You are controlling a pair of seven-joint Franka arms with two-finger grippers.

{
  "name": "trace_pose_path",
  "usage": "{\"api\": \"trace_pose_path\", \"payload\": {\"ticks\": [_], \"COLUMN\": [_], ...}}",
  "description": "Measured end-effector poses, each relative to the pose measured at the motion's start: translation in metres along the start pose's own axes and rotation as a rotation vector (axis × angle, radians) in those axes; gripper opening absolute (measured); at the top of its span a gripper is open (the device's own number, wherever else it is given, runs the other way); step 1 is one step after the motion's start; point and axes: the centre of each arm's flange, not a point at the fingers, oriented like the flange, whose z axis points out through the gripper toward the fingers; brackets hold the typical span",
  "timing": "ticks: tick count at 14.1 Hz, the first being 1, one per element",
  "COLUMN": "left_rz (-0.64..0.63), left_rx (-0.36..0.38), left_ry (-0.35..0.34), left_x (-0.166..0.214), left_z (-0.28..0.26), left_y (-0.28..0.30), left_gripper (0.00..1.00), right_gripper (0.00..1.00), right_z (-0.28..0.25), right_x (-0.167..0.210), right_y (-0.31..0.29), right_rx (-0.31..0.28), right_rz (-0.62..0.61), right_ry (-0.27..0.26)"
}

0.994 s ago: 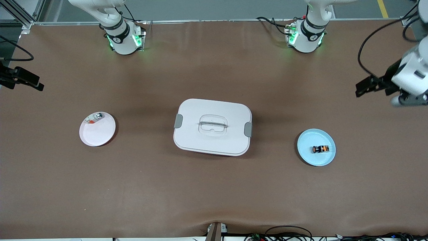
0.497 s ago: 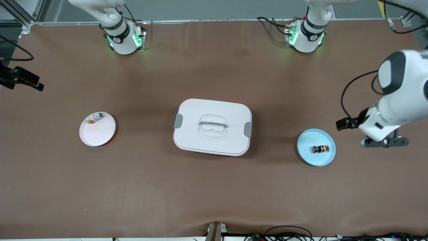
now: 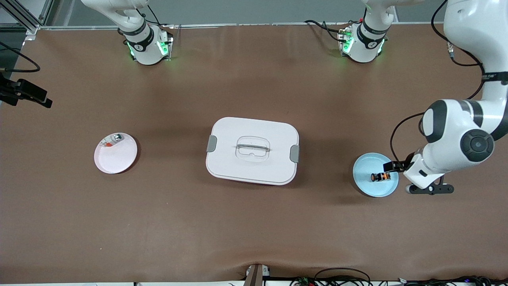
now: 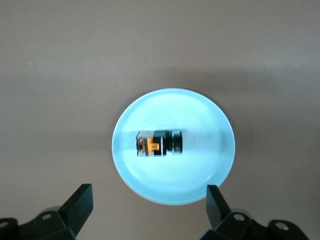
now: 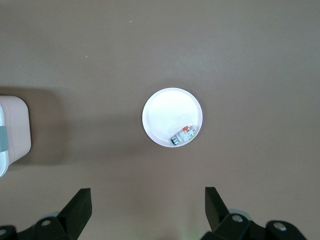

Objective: Transfer orange switch to right arm and place
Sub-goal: 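Move the left gripper down over the orange switch on the blue plate, then close the left gripper on the orange switch and lift it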

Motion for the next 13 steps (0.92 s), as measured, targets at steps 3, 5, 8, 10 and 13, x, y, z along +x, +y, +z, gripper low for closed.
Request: {"api": "trace_pose_path", "payload": {"ticks": [3, 5, 8, 10, 13], "left_rz": [-0.012, -0.021, -0.028, -0.028, -0.027], "left_rx": [-0.012, -0.018, -0.024, -0.027, -0.029], "left_ry": [0.044, 0.056, 0.064, 0.071, 0.07], "left_x": [0.0, -0.003, -0.004, -0.004, -0.005], "left_z": [0.043, 0.067, 0.088, 0.095, 0.107], "left_y": [-0.006, -0.012, -0.016, -0.015, -0.014], "left_gripper": [1.0, 1.0, 1.0, 1.0, 1.0], "right_gripper": [1.0, 1.0, 1.0, 1.0, 1.0], "right_z": [0.0, 0.0, 0.0, 0.0, 0.0], "right_x": [0.0, 0.0, 0.0, 0.0, 0.0], "right_y": [0.0, 0.0, 0.0, 0.0, 0.0], "right_rx": [0.0, 0.0, 0.0, 0.0, 0.0], "right_rz": [0.0, 0.0, 0.0, 0.0, -0.001], "right_ry": [0.0, 0.0, 0.0, 0.0, 0.0]}}
